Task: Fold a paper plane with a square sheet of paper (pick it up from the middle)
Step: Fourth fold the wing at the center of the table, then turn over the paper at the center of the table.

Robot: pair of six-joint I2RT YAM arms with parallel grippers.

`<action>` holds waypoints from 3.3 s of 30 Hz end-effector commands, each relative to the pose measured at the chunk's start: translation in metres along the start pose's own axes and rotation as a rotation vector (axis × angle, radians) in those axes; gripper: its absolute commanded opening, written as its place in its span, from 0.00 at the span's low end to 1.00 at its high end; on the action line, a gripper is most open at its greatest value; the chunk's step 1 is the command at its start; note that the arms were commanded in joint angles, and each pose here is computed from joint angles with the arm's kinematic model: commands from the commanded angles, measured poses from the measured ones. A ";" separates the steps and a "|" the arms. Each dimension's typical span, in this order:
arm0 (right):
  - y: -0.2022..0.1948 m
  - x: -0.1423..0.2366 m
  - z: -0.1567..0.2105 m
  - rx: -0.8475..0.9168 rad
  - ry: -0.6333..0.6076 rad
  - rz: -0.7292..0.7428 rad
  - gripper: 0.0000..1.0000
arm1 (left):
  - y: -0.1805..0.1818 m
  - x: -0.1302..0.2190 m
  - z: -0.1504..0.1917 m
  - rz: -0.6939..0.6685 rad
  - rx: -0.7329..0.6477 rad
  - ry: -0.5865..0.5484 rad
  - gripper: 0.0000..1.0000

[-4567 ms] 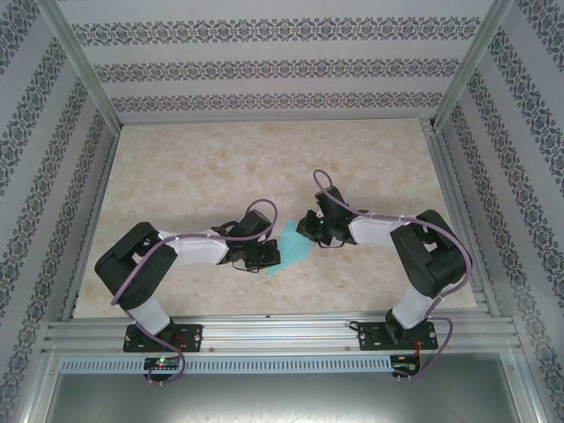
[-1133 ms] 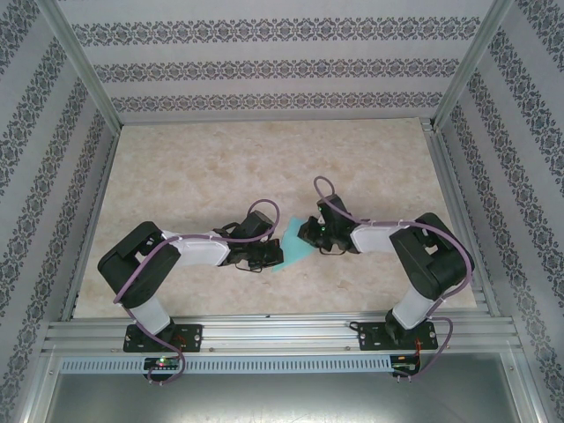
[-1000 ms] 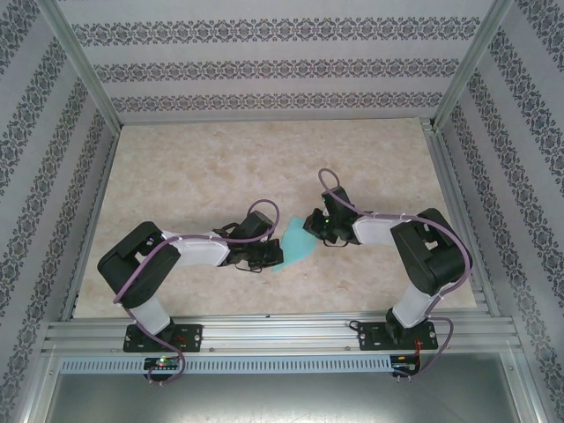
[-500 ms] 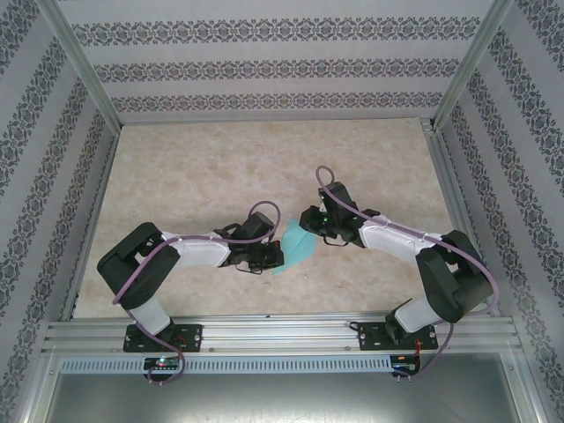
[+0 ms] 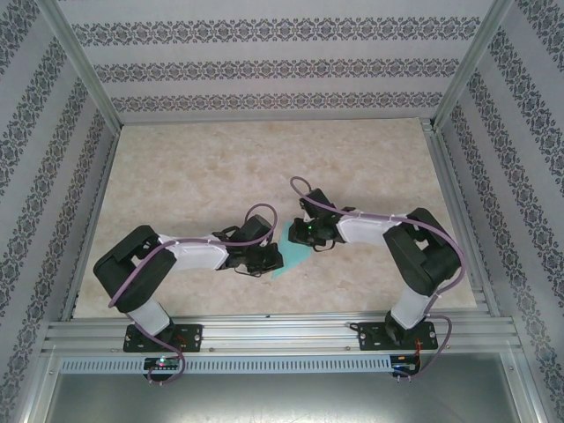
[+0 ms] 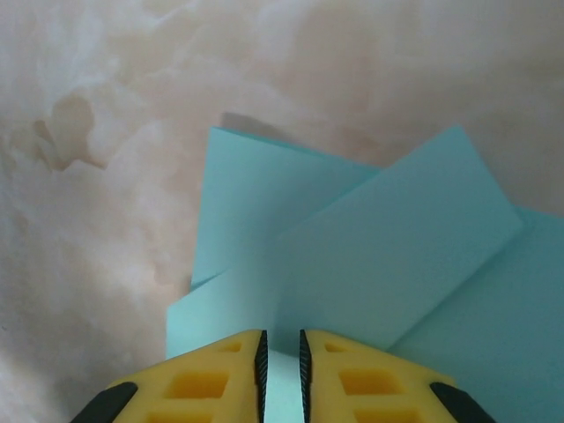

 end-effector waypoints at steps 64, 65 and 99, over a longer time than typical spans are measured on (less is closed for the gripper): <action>-0.018 0.032 0.030 -0.335 -0.100 -0.100 0.38 | -0.019 0.013 -0.070 -0.193 -0.164 -0.077 0.27; -0.016 0.030 0.029 -0.337 -0.100 -0.114 0.37 | -0.018 0.012 -0.070 -0.194 -0.162 -0.072 0.26; -0.018 0.026 0.020 -0.368 -0.126 -0.128 0.35 | 0.000 -0.001 -0.062 -0.225 -0.135 -0.020 0.25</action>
Point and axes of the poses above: each hand's point on the last joint's axis, 136 mm out from that joint toward the fingers, its own x axis back along the fingers, its own y axis along the line the jaws close on, z = x × y, the point moved 1 cm from there along x, back along the fingers, and after that the axes turned 12 degrees about x, right-handed, at the moved point
